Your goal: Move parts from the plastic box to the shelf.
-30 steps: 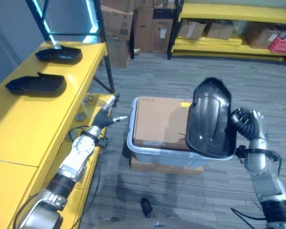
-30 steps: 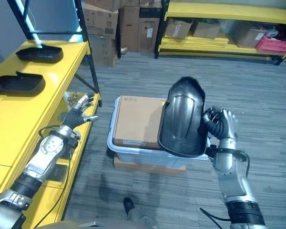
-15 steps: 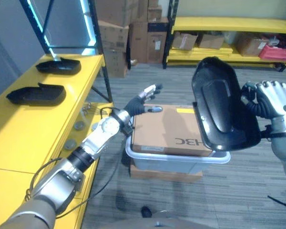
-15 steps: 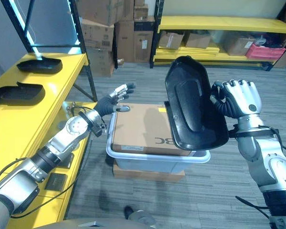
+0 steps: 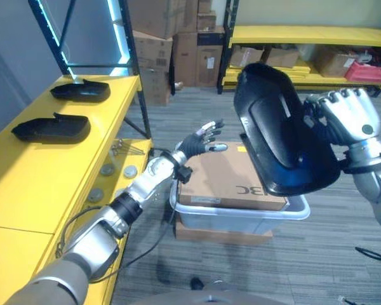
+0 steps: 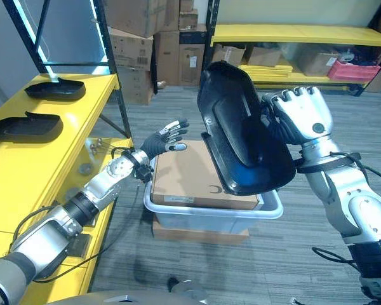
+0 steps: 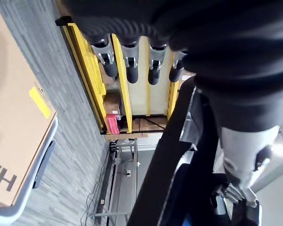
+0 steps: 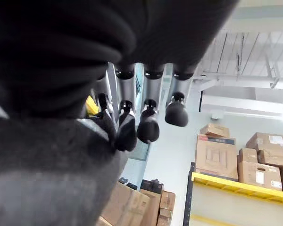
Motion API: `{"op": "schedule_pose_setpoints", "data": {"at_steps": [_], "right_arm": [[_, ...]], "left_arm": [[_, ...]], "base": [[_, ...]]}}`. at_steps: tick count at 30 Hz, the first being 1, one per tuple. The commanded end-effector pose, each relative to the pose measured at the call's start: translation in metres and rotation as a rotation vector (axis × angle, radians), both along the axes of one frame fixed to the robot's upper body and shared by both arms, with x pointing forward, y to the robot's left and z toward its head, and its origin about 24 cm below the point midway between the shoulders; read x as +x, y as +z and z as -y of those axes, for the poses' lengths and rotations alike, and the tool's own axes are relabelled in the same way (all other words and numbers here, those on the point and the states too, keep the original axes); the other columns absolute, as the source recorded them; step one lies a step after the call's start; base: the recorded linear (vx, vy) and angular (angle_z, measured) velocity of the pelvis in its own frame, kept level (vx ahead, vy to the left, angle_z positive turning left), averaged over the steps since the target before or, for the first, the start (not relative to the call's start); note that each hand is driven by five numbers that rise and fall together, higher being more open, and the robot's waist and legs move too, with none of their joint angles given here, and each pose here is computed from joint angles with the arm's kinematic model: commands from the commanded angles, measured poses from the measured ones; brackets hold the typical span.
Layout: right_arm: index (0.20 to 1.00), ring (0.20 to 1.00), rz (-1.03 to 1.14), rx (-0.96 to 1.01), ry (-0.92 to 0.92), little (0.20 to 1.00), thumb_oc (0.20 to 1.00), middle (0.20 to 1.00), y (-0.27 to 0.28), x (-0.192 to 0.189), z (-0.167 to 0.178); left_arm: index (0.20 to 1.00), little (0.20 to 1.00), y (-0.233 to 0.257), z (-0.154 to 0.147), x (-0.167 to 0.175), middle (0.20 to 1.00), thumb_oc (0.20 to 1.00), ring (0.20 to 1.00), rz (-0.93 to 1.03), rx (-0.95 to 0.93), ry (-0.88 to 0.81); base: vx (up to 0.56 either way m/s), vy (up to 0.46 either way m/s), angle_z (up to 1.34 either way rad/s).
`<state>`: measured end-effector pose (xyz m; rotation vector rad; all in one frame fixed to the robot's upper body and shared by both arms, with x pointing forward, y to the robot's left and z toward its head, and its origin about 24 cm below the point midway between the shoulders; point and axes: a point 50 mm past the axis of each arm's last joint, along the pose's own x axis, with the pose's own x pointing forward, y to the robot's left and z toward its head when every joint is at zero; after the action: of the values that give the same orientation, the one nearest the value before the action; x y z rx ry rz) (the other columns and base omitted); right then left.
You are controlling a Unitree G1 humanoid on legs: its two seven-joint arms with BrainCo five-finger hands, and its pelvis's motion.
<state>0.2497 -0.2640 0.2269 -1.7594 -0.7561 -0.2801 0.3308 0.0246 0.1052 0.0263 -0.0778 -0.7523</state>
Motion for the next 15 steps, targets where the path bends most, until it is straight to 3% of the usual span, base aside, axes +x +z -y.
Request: {"op": "schedule_pose_setpoints", "data": {"at_steps": [1, 8, 15], "right_arm": [[0.2, 0.2, 0.243, -0.034, 0.042, 0.2, 0.2, 0.2, 0.048, -0.006, -0.011], [0.2, 0.2, 0.237, -0.054, 0.114, 0.2, 0.2, 0.2, 0.05, -0.006, -0.026], [0.2, 0.2, 0.178, -0.11, 0.189, 0.2, 0.2, 0.2, 0.048, 0.0, -0.043]], "left_arm": [[1.0, 1.0, 0.031, 0.017, 0.012, 1.0, 1.0, 1.0, 0.054, -0.074, -0.008], [1.0, 1.0, 0.034, 0.022, 0.017, 1.0, 1.0, 1.0, -0.038, -0.182, 0.007], [1.0, 1.0, 0.052, 0.027, 0.015, 1.0, 1.0, 1.0, -0.063, -0.28, -0.089]], "base": [[0.0, 0.0, 0.0], [0.0, 0.0, 0.0], [0.0, 0.0, 0.0]]}}
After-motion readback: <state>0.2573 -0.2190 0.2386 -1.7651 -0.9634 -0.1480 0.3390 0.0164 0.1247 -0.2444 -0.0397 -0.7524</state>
